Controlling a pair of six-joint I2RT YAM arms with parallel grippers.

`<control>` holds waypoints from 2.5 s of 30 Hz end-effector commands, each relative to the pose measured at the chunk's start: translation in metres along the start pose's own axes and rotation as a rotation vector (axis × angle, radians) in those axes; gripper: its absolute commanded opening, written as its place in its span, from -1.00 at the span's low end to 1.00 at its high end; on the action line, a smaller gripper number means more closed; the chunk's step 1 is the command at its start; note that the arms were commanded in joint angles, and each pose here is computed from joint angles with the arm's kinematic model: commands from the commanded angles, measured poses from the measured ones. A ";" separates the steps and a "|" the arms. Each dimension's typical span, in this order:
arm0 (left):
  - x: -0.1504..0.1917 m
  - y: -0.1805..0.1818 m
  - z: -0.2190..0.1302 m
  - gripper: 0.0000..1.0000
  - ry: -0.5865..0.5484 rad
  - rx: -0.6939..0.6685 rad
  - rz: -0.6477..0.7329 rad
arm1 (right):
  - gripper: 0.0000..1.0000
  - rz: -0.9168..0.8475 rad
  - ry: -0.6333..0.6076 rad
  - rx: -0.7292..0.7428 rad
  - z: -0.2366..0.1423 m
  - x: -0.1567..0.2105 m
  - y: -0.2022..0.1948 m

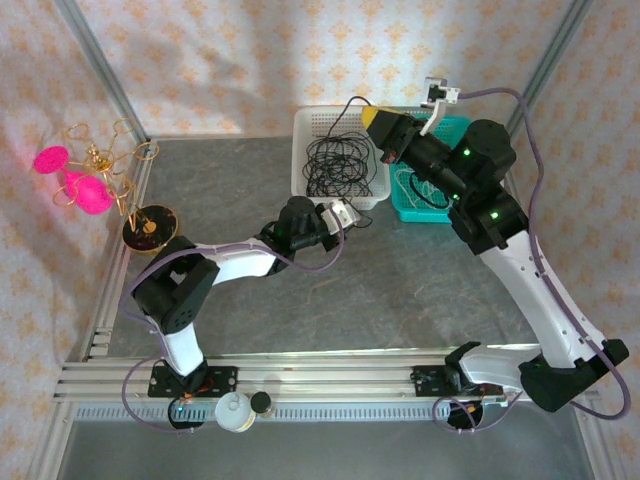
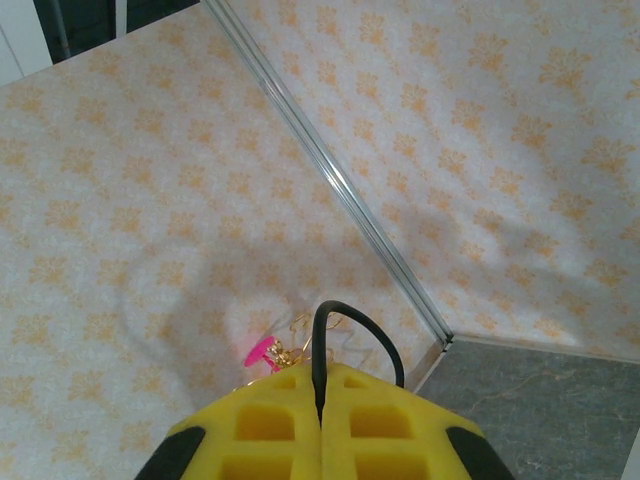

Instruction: Untangle the cables

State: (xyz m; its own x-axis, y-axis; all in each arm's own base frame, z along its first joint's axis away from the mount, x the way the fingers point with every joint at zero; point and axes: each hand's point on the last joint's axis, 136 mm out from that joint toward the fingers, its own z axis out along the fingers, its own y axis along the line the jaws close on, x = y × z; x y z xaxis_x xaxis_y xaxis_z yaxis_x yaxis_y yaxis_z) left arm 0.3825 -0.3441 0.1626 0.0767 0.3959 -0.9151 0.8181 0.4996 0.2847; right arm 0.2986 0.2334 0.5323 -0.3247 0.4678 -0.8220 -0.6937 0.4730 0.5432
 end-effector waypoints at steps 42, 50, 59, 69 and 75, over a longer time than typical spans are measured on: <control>-0.082 -0.008 -0.036 0.64 -0.286 -0.048 -0.070 | -1.00 0.011 -0.016 -0.010 0.005 -0.001 -0.003; -0.073 0.023 -0.009 -0.55 -0.355 -0.187 -0.141 | -1.00 -0.010 -0.036 -0.018 0.003 -0.013 0.006; -0.042 0.003 -0.040 -1.00 -0.367 -0.169 -0.232 | -1.00 -0.283 -0.183 0.215 -0.006 -0.079 -0.017; -0.021 -0.005 -0.070 -1.00 -0.360 -0.187 -0.328 | -1.00 -0.464 -0.273 0.459 -0.027 -0.121 -0.066; -0.043 0.024 -0.078 -1.00 -0.295 -0.266 -0.320 | -1.00 -0.530 -0.171 0.495 -0.025 -0.078 -0.099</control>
State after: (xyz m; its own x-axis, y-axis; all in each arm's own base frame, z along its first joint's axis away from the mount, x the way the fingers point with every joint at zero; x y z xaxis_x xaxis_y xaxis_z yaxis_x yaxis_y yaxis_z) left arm 0.3397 -0.3000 0.2097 0.0457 -0.0400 -0.9982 0.7055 0.7087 0.0040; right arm 0.3804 0.1407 0.5390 0.0327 0.2349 -0.9715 -0.3793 0.9022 0.2054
